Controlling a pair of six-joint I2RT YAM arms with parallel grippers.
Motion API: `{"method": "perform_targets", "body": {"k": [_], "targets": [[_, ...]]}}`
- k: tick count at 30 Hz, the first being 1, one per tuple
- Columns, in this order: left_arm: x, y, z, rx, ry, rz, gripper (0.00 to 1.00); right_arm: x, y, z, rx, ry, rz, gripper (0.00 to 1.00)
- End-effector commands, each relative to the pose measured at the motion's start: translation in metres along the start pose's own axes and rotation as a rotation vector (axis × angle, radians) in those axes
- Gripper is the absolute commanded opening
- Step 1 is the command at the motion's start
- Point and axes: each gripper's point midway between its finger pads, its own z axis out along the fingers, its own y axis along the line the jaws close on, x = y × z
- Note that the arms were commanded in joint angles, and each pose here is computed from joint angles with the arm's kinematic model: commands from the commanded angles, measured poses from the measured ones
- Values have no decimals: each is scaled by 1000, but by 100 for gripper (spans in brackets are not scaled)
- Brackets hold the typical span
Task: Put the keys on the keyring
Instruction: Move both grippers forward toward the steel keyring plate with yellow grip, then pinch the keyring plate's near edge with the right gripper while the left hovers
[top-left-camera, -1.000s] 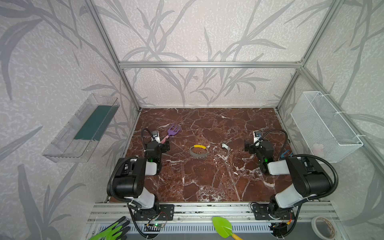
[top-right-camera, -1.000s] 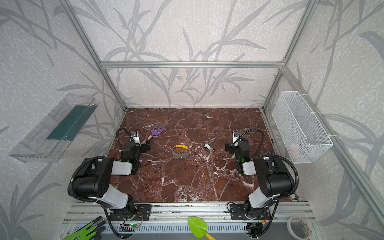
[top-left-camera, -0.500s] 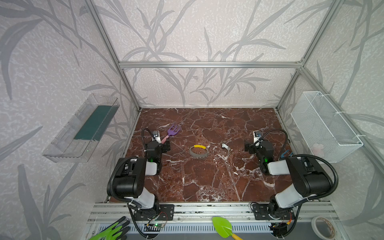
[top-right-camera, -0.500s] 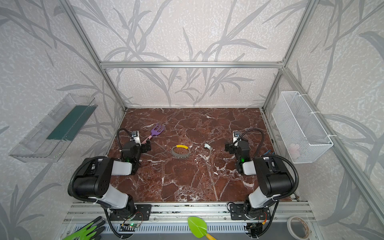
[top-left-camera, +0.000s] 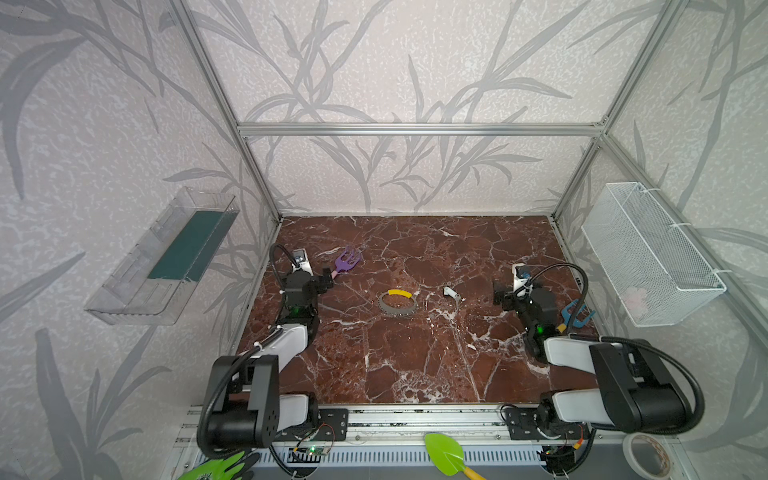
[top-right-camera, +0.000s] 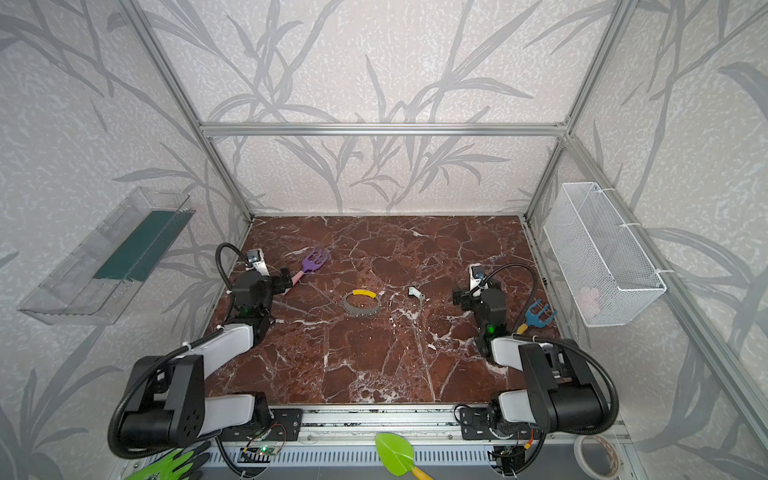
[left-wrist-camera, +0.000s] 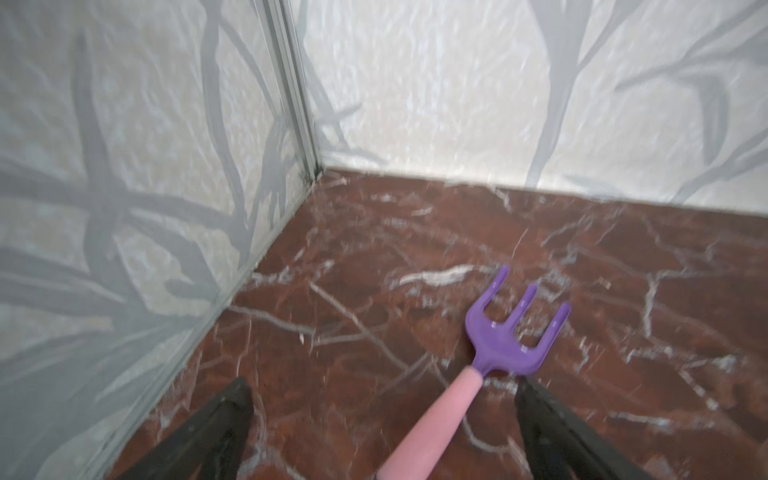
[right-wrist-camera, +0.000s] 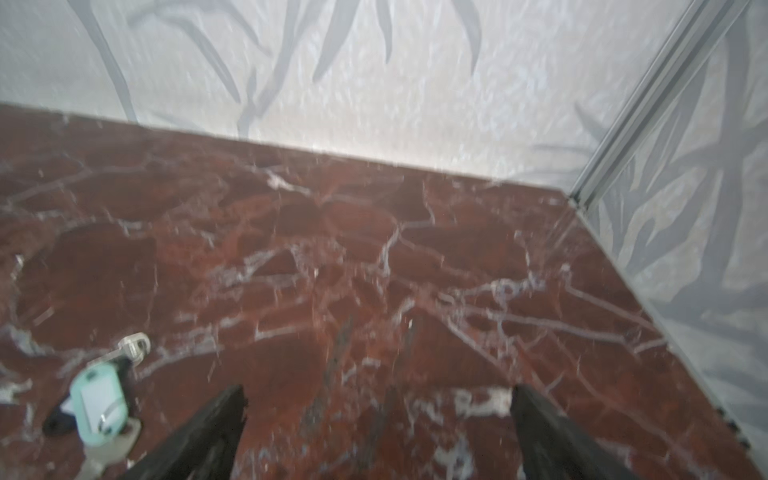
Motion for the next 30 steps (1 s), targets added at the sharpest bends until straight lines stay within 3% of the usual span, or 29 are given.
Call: {"method": "perform_targets", "body": {"k": [1, 6, 13, 16, 19, 24, 30], "targets": [[-4, -21, -12, 117, 132, -24, 93, -29, 24, -2, -145, 55, -8, 97], [-1, -68, -26, 310, 307, -54, 79, -44, 87, -7, -372, 189, -35, 82], [31, -145, -45, 480, 531, 120, 67, -27, 183, -20, -626, 393, -118, 60], [53, -165, -47, 529, 630, 167, 60, -10, 205, -20, -659, 454, -139, 55], [71, -185, -52, 608, 721, 197, 52, 5, 220, -18, -693, 534, -79, 48], [105, -198, -67, 665, 860, 325, 48, 29, 237, -19, -732, 643, -50, 45], [120, -214, -87, 702, 944, 299, 42, 49, 255, -21, -743, 722, -71, 40]]}}
